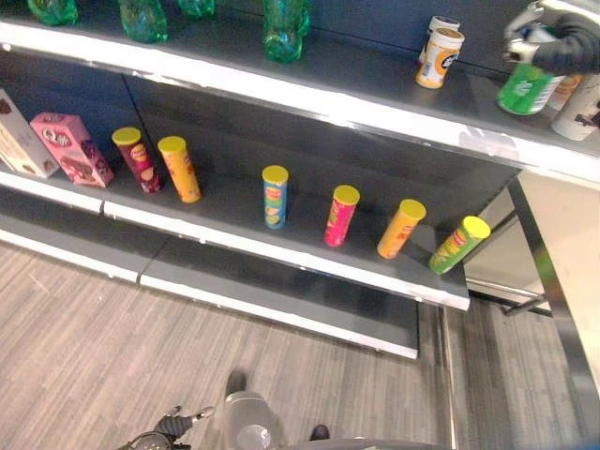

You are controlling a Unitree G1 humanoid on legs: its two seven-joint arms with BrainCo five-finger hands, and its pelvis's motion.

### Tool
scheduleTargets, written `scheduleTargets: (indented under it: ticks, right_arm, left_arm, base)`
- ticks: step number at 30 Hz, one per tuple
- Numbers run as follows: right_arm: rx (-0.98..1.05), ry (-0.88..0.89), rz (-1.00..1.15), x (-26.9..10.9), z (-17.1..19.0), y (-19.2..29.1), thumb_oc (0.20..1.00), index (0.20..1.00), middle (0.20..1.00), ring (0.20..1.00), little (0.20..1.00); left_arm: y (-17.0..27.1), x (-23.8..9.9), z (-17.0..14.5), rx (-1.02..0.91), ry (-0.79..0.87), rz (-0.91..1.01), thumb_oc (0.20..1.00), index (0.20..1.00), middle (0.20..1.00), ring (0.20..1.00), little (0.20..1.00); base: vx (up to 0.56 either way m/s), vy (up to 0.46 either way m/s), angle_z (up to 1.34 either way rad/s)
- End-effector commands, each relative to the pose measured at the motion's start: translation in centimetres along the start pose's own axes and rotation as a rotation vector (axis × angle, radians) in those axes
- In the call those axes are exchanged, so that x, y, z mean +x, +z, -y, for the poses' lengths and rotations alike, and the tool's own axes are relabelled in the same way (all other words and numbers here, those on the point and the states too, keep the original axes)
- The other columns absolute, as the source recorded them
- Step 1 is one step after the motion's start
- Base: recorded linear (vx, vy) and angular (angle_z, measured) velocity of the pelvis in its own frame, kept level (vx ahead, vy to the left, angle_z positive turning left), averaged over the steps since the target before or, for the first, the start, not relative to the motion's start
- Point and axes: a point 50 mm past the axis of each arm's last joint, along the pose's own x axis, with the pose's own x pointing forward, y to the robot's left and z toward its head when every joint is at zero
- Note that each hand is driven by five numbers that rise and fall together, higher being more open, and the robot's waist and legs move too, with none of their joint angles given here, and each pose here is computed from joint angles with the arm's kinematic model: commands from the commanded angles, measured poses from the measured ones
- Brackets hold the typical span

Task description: Put the goods on the table back onto the shelves and tidy them up.

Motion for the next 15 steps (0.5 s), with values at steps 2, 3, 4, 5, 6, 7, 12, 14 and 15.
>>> scheduleTargets:
  ticks: [2, 3, 4, 5, 6, 7, 12, 14, 15]
  right_arm:
    - [0.071, -0.149, -0.139, -1.2, 2.7, -2.9, 0.200, 0.200, 0.200, 0.200, 0.200]
    - [0.090, -0.151, -0.144, -1.2, 2.5, -3.0, 0.200, 0.200, 0.200, 0.200, 0.200]
    - [0.100, -0.154, -0.151, -1.2, 2.4, -3.2, 0.200, 0.200, 0.200, 0.200, 0.200]
    - [0.111, -0.151, -0.153, -1.2, 2.2, -3.2, 0.200, 0.200, 0.200, 0.200, 0.200]
    - [0.119, -0.156, -0.156, -1.2, 2.2, -3.3, 0.200, 0.200, 0.200, 0.200, 0.200]
    - [0.130, -0.158, -0.155, -1.2, 2.1, -3.3, 0.200, 0.200, 0.200, 0.200, 0.200]
    - [0.174, -0.150, -0.157, -0.8, 1.4, -3.3, 0.200, 0.200, 0.200, 0.200, 0.200]
    - [0.190, -0.156, -0.123, 0.2, 2.6, -2.4, 0.200, 0.200, 0.200, 0.200, 0.200]
    - [0.203, -0.154, -0.126, 0.4, 2.4, -2.4, 0.200, 0.200, 0.200, 0.200, 0.200]
  left_arm:
    - [-0.2, -0.1, -0.9, -0.015, 0.038, 0.017, 1.000, 1.000, 1.000, 1.000, 1.000]
    - [-0.3, -0.1, -1.2, -0.011, 0.044, 0.013, 1.000, 1.000, 1.000, 1.000, 1.000]
    - [-0.4, -0.2, -1.3, -0.012, 0.050, 0.008, 1.000, 1.000, 1.000, 1.000, 1.000]
    - [-0.4, -0.2, -1.5, -0.011, 0.056, 0.009, 1.000, 1.000, 1.000, 1.000, 1.000]
    - [-0.4, -0.2, -1.7, -0.010, 0.062, 0.009, 1.000, 1.000, 1.000, 1.000, 1.000]
    - [-0.5, -0.2, -1.8, -0.010, 0.064, 0.006, 1.000, 1.000, 1.000, 1.000, 1.000]
    - [1.5, 0.1, -1.4, -0.005, 0.073, 0.068, 1.000, 1.000, 1.000, 1.000, 1.000]
    - [3.1, 0.3, -1.2, -0.021, 0.036, 0.111, 1.000, 1.000, 1.000, 1.000, 1.000]
    - [3.0, 0.3, -0.3, -0.035, 0.023, 0.111, 1.000, 1.000, 1.000, 1.000, 1.000]
  base:
    - [0.13, 0.151, -0.23]
    - [0.10, 0.126, -0.18]
    - [0.08, 0.120, -0.22]
    - [0.05, 0.106, -0.11]
    - [0.04, 0.093, -0.12]
    - [0.04, 0.083, -0.18]
    - [0.04, 0.054, -0.19]
    - [0.03, 0.057, -0.24]
    - [0.02, 0.051, -0.17]
